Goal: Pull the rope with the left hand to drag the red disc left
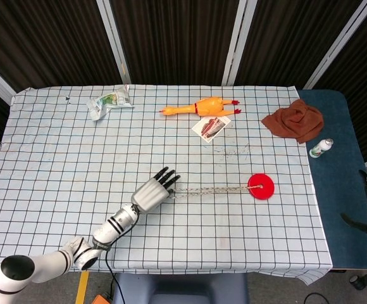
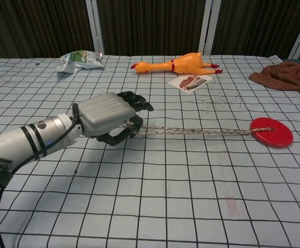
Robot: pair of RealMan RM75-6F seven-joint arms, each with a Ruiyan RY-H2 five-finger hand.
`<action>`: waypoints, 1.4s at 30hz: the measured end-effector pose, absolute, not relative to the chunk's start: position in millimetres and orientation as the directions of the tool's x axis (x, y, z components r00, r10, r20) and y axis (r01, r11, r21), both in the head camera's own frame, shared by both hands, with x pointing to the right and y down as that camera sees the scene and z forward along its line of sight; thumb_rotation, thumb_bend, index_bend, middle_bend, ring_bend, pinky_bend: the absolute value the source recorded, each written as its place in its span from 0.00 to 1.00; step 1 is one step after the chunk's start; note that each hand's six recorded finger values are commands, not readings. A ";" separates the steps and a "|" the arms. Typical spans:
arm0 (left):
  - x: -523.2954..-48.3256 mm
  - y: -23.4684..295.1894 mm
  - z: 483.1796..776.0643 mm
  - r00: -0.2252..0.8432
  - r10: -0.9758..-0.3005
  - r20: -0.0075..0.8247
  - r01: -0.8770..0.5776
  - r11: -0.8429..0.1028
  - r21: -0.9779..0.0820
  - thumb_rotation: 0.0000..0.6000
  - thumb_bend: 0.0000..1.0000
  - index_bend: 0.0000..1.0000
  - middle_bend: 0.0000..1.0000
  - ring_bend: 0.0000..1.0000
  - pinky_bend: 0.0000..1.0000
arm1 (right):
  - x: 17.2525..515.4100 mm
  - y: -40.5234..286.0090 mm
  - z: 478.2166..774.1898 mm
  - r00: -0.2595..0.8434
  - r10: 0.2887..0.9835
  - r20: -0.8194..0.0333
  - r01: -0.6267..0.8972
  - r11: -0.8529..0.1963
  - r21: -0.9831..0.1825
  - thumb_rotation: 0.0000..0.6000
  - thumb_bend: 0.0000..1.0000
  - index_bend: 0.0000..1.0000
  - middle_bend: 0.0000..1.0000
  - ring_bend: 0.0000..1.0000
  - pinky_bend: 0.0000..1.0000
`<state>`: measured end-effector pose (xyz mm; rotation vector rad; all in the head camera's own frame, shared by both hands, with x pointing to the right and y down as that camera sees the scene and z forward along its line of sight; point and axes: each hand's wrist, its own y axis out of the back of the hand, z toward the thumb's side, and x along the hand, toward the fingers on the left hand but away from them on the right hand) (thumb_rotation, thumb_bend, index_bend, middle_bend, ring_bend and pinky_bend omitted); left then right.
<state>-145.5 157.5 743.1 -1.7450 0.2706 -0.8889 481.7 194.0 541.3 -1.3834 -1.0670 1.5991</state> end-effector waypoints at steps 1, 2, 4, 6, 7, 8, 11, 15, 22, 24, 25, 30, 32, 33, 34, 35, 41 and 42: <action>-151.5 156.1 741.1 0.686 -0.590 0.426 0.242 -0.368 -0.898 1.00 0.71 0.88 0.10 0.00 0.10 | 481.7 194.0 541.4 -0.131 0.923 -0.362 -0.020 -0.368 -0.930 1.00 0.25 0.00 0.00 0.00 0.00; -158.1 154.4 739.0 0.678 -0.600 0.425 0.239 -0.367 -0.899 1.00 0.71 0.88 0.11 0.00 0.10 | 481.6 194.1 541.5 -0.131 0.923 -0.363 -0.019 -0.368 -0.930 1.00 0.25 0.00 0.00 0.00 0.00; -175.8 149.5 733.6 0.656 -0.626 0.421 0.232 -0.363 -0.902 1.00 0.72 0.88 0.11 0.00 0.11 | 481.3 194.2 541.6 -0.131 0.922 -0.363 -0.019 -0.369 -0.929 1.00 0.25 0.00 0.00 0.00 0.00; -196.6 143.5 727.3 0.628 -0.656 0.418 0.229 -0.357 -0.905 1.00 0.73 0.88 0.12 0.00 0.12 | 480.5 194.2 541.6 -0.130 0.923 -0.363 -0.020 -0.369 -0.929 1.00 0.25 0.00 0.00 0.00 0.00; -210.3 139.7 723.5 0.607 -0.676 0.418 0.230 -0.354 -0.907 1.00 0.73 0.88 0.12 0.00 0.12 | 480.0 194.1 541.6 -0.129 0.923 -0.362 -0.020 -0.368 -0.930 1.00 0.25 0.00 0.00 0.00 0.00; -217.8 137.7 721.4 0.595 -0.687 0.417 0.230 -0.352 -0.907 1.00 0.73 0.88 0.12 0.00 0.13 | 478.9 193.8 541.5 -0.126 0.924 -0.361 -0.019 -0.366 -0.930 1.00 0.25 0.00 0.00 0.00 0.00; -268.0 125.2 708.4 0.506 -0.756 0.415 0.240 -0.339 -0.910 1.00 0.73 0.89 0.13 0.00 0.13 | 475.7 193.1 542.4 -0.118 0.926 -0.360 -0.017 -0.364 -0.931 1.00 0.25 0.00 0.00 0.00 0.00; -361.8 110.4 682.8 0.313 -0.853 0.417 0.283 -0.335 -0.899 1.00 0.74 0.89 0.15 0.00 0.14 | 471.2 192.8 544.7 -0.105 0.926 -0.363 -0.016 -0.366 -0.930 1.00 0.25 0.00 0.00 0.00 0.00; -504.0 115.2 626.9 0.018 -0.918 0.395 0.368 -0.362 -0.857 1.00 0.74 0.89 0.16 0.00 0.15 | 462.9 192.2 546.2 -0.076 0.932 -0.355 -0.012 -0.357 -0.934 1.00 0.25 0.00 0.00 0.00 0.00; -529.7 120.2 614.9 -0.039 -0.921 0.387 0.370 -0.373 -0.851 1.00 0.75 0.89 0.17 0.00 0.16 | 461.3 192.6 547.1 -0.072 0.931 -0.358 -0.015 -0.360 -0.933 1.00 0.25 0.00 0.00 0.00 0.00; -538.2 122.0 611.0 -0.059 -0.922 0.383 0.371 -0.377 -0.849 1.00 0.75 0.90 0.17 0.00 0.16 | 460.4 192.9 547.4 -0.071 0.931 -0.359 -0.015 -0.361 -0.933 1.00 0.25 0.00 0.00 0.00 0.00; -558.1 124.2 600.9 -0.110 -0.925 0.364 0.375 -0.377 -0.847 1.00 0.76 0.90 0.18 0.00 0.16 | 458.6 193.7 547.0 -0.068 0.931 -0.359 -0.018 -0.361 -0.933 1.00 0.25 0.00 0.00 0.00 0.00; -562.3 123.5 598.2 -0.126 -0.928 0.352 0.374 -0.372 -0.850 1.00 0.76 0.90 0.19 0.00 0.15 | 458.5 193.7 545.5 -0.068 0.932 -0.355 -0.020 -0.357 -0.934 1.00 0.25 0.00 0.00 0.00 0.00; -566.5 121.7 594.5 -0.143 -0.932 0.332 0.374 -0.361 -0.854 1.00 0.77 0.90 0.19 0.00 0.15 | 458.9 193.8 544.4 -0.069 0.933 -0.353 -0.021 -0.355 -0.935 1.00 0.25 0.00 0.00 0.00 0.00; -569.5 119.9 591.6 -0.158 -0.936 0.314 0.375 -0.351 -0.858 1.00 0.77 0.90 0.20 0.00 0.15 | 459.4 194.1 543.6 -0.070 0.933 -0.353 -0.022 -0.355 -0.935 1.00 0.25 0.00 0.00 0.00 0.00; -571.7 118.2 589.0 -0.170 -0.939 0.298 0.379 -0.341 -0.860 1.00 0.78 0.90 0.20 0.00 0.15 | 460.0 194.4 543.5 -0.072 0.933 -0.354 -0.023 -0.356 -0.934 1.00 0.25 0.00 0.00 0.00 0.00; -563.0 111.7 590.2 -0.173 -0.952 0.253 0.394 -0.302 -0.868 1.00 0.78 0.90 0.21 0.00 0.15 | 460.6 195.1 546.7 -0.074 0.928 -0.365 -0.020 -0.368 -0.930 1.00 0.25 0.00 0.00 0.00 0.00; -556.1 110.9 593.2 -0.156 -0.954 0.257 0.386 -0.298 -0.873 1.00 0.78 0.90 0.21 0.00 0.15 | 460.3 195.1 547.5 -0.073 0.927 -0.368 -0.020 -0.370 -0.929 1.00 0.25 0.00 0.00 0.00 0.00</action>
